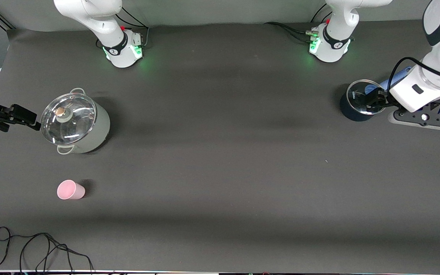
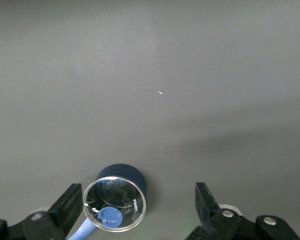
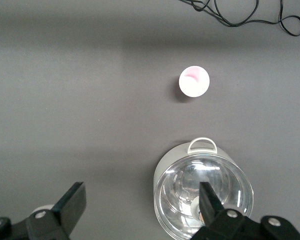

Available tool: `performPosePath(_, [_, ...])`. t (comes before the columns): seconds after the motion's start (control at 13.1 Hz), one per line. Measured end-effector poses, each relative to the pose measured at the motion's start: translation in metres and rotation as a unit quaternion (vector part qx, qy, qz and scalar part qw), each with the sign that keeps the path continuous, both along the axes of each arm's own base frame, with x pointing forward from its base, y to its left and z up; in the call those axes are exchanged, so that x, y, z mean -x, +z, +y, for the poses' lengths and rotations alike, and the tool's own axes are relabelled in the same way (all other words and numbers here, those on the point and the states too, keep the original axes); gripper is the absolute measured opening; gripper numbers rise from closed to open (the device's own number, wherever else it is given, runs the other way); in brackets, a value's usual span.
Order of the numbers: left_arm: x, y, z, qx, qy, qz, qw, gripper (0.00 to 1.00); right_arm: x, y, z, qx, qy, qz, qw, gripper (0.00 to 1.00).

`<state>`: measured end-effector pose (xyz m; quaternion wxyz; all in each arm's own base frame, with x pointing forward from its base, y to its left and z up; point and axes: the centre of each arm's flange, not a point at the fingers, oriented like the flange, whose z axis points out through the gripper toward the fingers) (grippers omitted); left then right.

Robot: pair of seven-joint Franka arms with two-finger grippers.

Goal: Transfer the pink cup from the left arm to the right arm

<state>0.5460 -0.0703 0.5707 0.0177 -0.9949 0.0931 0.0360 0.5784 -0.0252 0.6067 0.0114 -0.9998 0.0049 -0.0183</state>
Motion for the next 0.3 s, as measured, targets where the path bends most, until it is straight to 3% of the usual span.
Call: performPosePath(0.3, [-0.0020, -0.0019, 0.0113, 0.012, 0.014, 0.003, 1.000, 1.00, 0.0000, 0.0000, 0.0000, 0.000, 0.000, 0.000, 1.000, 1.00])
